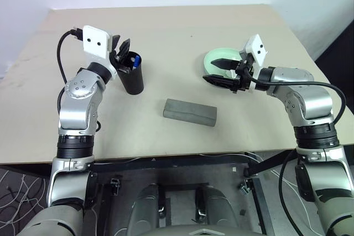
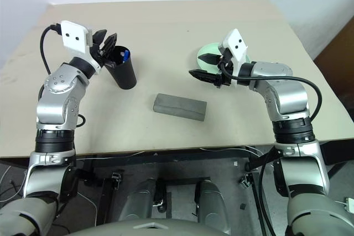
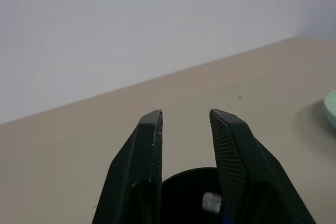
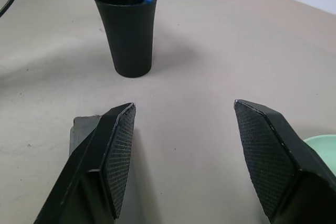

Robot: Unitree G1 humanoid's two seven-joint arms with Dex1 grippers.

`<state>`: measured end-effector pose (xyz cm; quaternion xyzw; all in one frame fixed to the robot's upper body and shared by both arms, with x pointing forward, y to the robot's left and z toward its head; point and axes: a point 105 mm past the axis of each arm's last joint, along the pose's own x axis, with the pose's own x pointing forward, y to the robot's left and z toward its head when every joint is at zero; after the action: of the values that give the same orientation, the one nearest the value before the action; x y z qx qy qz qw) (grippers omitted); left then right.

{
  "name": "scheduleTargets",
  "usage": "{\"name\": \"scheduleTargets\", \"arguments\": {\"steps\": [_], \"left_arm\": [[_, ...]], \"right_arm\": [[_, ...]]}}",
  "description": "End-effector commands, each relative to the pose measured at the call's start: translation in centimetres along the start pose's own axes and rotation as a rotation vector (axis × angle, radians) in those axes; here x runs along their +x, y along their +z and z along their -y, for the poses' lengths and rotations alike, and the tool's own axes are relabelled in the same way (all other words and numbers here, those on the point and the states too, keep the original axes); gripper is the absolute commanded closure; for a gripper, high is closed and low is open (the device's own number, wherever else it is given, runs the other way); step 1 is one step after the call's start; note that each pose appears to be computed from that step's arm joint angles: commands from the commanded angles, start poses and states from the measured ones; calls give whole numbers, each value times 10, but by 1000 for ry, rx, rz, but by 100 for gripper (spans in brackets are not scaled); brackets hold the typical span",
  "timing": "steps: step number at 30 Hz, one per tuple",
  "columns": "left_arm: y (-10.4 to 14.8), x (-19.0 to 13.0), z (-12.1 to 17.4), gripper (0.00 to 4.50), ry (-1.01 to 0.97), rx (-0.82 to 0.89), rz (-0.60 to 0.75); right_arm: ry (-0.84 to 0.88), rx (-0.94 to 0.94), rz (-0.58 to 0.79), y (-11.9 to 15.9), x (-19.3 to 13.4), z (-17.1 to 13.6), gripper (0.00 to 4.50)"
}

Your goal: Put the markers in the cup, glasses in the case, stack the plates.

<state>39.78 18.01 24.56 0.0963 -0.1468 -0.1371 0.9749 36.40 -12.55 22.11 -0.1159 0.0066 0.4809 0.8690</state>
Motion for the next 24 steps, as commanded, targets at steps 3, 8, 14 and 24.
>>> {"name": "scheduleTargets", "arguments": {"steps": [3, 8, 14, 24], "left_arm": [[16, -2, 0, 297, 2, 29, 55], [23, -7, -1, 297, -29, -4, 68], [36, -29, -5, 297, -117, -49, 64], [6, -92, 14, 293, -431, 12, -148]], "right_arm": [[-6, -48, 41, 15, -3, 1, 131], [-3, -47, 43, 16, -4, 1, 131], [-2, -36, 35, 13, -9, 5, 131], [27, 3, 21, -1, -19, 2, 74]]}}
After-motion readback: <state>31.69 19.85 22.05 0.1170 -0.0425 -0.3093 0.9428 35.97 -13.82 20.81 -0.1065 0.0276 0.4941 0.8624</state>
